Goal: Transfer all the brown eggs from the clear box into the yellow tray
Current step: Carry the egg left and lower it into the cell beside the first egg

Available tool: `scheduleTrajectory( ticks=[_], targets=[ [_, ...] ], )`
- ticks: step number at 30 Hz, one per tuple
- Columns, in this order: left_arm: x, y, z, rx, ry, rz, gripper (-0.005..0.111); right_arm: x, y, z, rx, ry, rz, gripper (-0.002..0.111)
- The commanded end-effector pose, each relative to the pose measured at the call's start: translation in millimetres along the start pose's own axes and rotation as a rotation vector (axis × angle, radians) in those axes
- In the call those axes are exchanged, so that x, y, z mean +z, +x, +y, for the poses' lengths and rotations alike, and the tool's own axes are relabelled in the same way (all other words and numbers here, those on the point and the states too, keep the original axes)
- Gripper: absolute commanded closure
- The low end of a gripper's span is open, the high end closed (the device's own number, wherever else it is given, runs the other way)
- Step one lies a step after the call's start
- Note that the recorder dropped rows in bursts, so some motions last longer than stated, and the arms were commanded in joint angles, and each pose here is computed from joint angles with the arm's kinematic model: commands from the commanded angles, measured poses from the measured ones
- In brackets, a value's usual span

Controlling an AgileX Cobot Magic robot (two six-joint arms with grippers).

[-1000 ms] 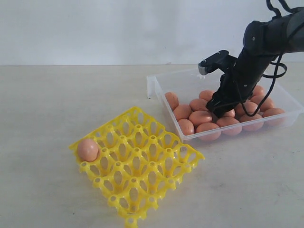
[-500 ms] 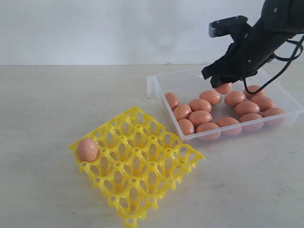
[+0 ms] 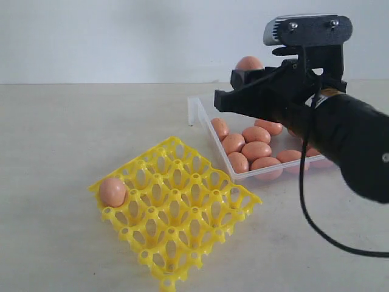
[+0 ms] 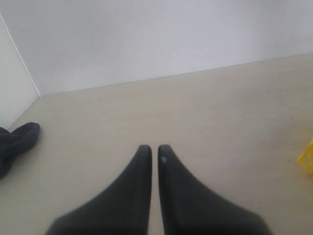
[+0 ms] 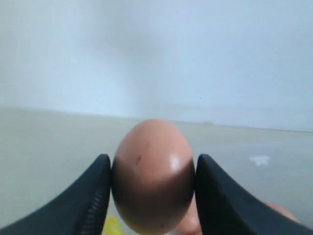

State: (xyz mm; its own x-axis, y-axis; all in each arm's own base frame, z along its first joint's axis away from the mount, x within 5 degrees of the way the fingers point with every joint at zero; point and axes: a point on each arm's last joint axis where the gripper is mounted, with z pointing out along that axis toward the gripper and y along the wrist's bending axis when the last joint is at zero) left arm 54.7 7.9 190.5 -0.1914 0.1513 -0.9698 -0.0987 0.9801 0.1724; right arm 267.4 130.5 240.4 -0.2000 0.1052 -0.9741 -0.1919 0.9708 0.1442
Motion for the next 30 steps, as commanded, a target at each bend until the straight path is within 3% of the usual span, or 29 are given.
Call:
scheduleTrajectory(
  ticks=[1, 3, 6, 9, 12, 20, 25, 30],
  targets=[
    [0.1, 0.1, -0.4, -0.004, 0.004, -0.010, 0.103, -2.3, -4.9, 18.4, 0.427, -0.093, -0.164, 0.108],
    [0.1, 0.1, -0.4, -0.004, 0.004, -0.010, 0.103, 8.5, -0.9, 26.5, 0.594, -0.182, -0.127, 0.109],
    [0.1, 0.1, -0.4, -0.004, 0.004, -0.010, 0.103, 29.5, 7.4, 41.0, 0.682, -0.389, -0.020, 0.109],
    [0.1, 0.1, -0.4, -0.004, 0.004, -0.010, 0.103, 47.2, 6.5, 53.3, 0.675, -0.683, 0.058, 0.109],
    [0.1, 0.1, -0.4, -0.004, 0.004, -0.010, 0.103, 58.8, 4.3, 58.4, 0.678, -0.898, 0.118, 0.109],
    [0.1, 0.1, -0.4, -0.004, 0.004, -0.010, 0.103, 67.6, -2.5, 59.9, 0.588, -1.014, 0.140, 0.109],
    [0.1, 0.1, -0.4, -0.004, 0.004, -0.010, 0.103, 56.5, 12.3, 67.3, 0.402, -1.128, 0.264, 0.109],
    [0.1, 0.1, -0.4, -0.004, 0.004, -0.010, 0.103, 57.9, 26.3, 65.4, 0.267, -1.076, 0.363, 0.109]
  ],
)
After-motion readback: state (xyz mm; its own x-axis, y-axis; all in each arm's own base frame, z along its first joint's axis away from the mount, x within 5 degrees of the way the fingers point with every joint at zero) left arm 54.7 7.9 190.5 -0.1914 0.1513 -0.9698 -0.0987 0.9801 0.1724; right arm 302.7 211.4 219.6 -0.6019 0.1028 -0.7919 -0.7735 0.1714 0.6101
